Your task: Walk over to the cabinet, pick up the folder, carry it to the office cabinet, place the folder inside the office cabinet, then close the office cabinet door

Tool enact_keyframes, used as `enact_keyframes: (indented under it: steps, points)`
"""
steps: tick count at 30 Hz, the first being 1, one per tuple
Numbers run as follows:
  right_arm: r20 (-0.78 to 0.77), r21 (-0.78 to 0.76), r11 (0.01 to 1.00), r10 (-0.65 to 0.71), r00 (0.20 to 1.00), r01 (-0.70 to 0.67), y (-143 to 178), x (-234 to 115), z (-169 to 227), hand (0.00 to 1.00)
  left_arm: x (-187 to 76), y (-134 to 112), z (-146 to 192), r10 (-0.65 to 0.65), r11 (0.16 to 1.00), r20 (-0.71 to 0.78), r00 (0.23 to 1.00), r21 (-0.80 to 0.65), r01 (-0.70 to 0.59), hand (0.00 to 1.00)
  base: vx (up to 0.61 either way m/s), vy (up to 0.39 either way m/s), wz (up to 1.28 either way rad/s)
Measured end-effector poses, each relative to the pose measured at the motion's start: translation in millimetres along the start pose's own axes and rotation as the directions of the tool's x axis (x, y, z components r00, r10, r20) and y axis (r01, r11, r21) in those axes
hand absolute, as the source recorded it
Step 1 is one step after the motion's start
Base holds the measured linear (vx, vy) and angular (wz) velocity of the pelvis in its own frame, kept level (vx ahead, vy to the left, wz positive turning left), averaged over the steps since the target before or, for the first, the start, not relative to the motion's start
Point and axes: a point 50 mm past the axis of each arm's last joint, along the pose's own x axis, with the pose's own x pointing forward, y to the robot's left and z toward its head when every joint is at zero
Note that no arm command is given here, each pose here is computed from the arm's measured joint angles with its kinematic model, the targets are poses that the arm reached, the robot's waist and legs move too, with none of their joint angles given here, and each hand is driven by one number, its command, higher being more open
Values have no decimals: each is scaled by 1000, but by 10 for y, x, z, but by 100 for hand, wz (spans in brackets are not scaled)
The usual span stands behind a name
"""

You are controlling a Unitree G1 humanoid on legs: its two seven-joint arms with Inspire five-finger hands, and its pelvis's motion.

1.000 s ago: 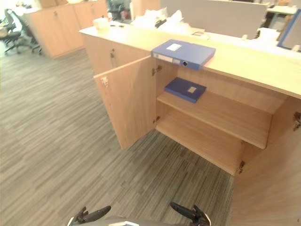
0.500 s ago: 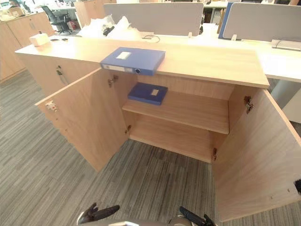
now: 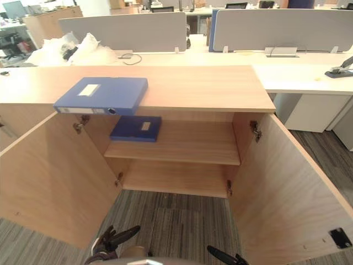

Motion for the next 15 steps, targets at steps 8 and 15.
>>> enact_keyframes:
  steps: [8, 15]
  points:
    - [-18, 19, 998, 56, 998, -56, 154, -9, -91, 100, 4, 168, -22, 35, 999, -27, 999, 15, -35, 100, 276, 210, -8]
    - [61, -31, 999, 32, 998, -31, 12, -12, 72, 100, -93, 304, -269, 41, 997, -113, 993, 63, -34, 100, 104, 144, 3]
